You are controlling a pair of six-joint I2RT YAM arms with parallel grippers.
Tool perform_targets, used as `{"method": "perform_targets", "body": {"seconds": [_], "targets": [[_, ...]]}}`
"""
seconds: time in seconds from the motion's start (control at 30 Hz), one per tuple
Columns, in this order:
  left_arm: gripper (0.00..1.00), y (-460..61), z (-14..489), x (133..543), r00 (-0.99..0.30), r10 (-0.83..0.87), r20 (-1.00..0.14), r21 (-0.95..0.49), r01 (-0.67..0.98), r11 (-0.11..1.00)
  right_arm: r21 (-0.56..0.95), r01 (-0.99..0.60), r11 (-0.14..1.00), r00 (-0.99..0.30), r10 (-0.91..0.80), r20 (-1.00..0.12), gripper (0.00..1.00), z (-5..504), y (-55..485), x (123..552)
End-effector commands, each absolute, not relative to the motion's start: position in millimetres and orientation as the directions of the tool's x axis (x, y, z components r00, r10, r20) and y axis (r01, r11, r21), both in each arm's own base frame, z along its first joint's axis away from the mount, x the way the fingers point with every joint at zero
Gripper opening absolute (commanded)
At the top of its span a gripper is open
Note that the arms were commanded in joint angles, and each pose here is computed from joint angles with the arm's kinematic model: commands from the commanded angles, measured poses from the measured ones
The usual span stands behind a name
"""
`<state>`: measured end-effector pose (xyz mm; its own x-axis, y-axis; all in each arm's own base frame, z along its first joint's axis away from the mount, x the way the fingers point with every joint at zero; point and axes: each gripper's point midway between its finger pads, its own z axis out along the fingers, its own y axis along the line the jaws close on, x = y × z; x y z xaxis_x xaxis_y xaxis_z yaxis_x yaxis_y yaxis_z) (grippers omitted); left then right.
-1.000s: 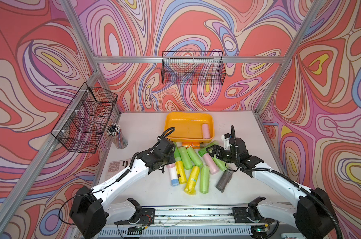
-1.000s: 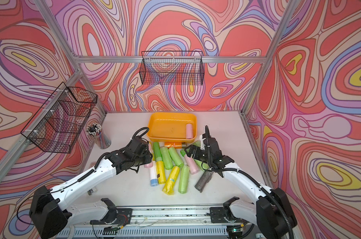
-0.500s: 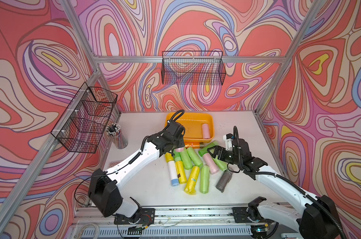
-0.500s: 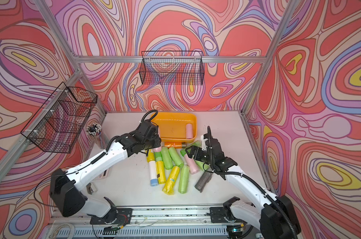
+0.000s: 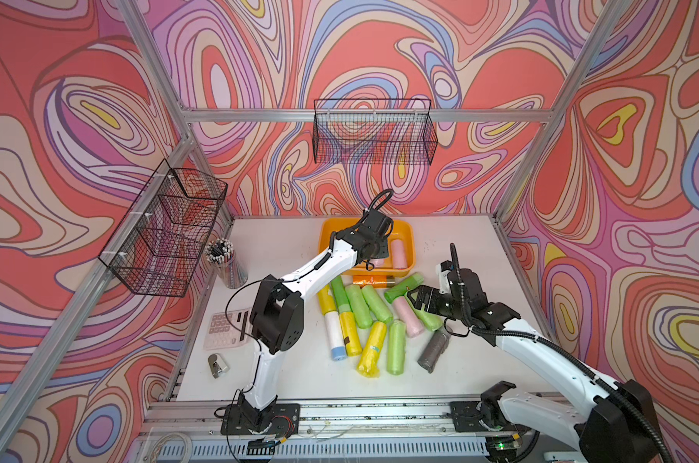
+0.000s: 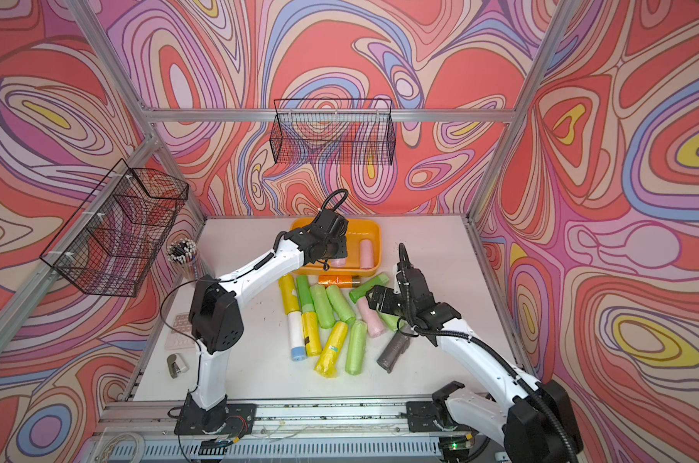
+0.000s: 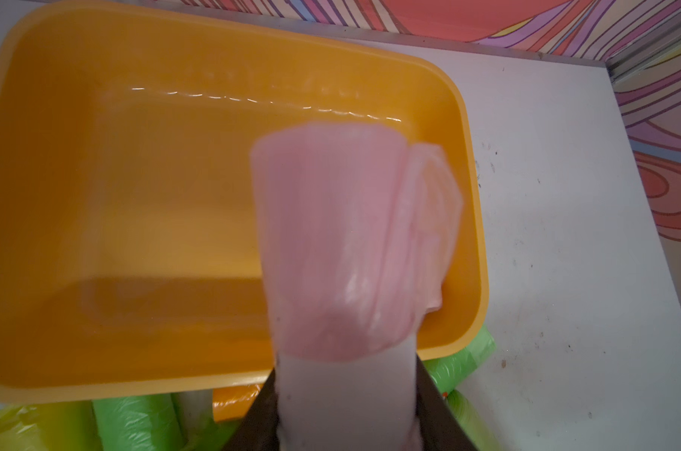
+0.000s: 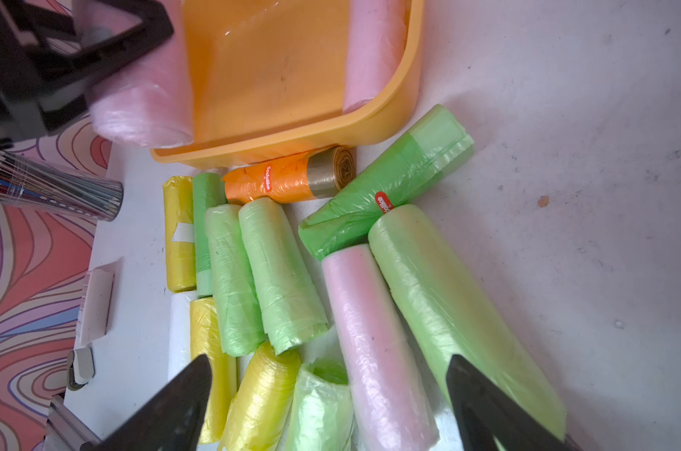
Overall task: Put the roll of trash bags into the storage box
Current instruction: Place the roll of trash bags in the storage box.
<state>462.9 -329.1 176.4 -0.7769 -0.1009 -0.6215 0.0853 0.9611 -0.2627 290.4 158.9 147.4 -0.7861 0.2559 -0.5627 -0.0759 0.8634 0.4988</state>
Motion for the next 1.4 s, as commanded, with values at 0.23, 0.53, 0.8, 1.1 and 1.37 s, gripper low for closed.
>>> {"method": "perform_targets", "body": {"seconds": [0.23,0.53,0.8,1.1,1.37], "targets": [[0.00,-369.9,157.4,510.1,-0.736,-0.103,-0.670,-0.288,0.129,0.949,0.444,-0.023,0.896,-0.784,0.259,-0.563,0.96,148.6,144.0,283.8],[0.00,-391.8,116.7,529.7,-0.757,-0.151,-0.636,-0.374,0.131,0.918,0.430,-0.003,0.903,-0.769,0.273,-0.578,0.96,159.3,136.2,281.7],[0.16,-390.0,92.4,525.8,-0.789,-0.113,-0.604,-0.340,0.127,0.932,0.425,0.012,0.905,-0.771,0.279,-0.573,0.96,158.2,134.9,282.5],[0.62,-388.1,98.8,514.0,-0.792,-0.106,-0.601,-0.360,0.150,0.921,0.424,0.022,0.905,-0.765,0.289,-0.576,0.96,163.4,136.4,290.1],[0.85,-384.2,142.3,498.7,-0.759,-0.093,-0.644,-0.393,0.224,0.892,0.376,0.024,0.926,-0.745,0.267,-0.611,0.96,166.2,129.0,295.2]]}}
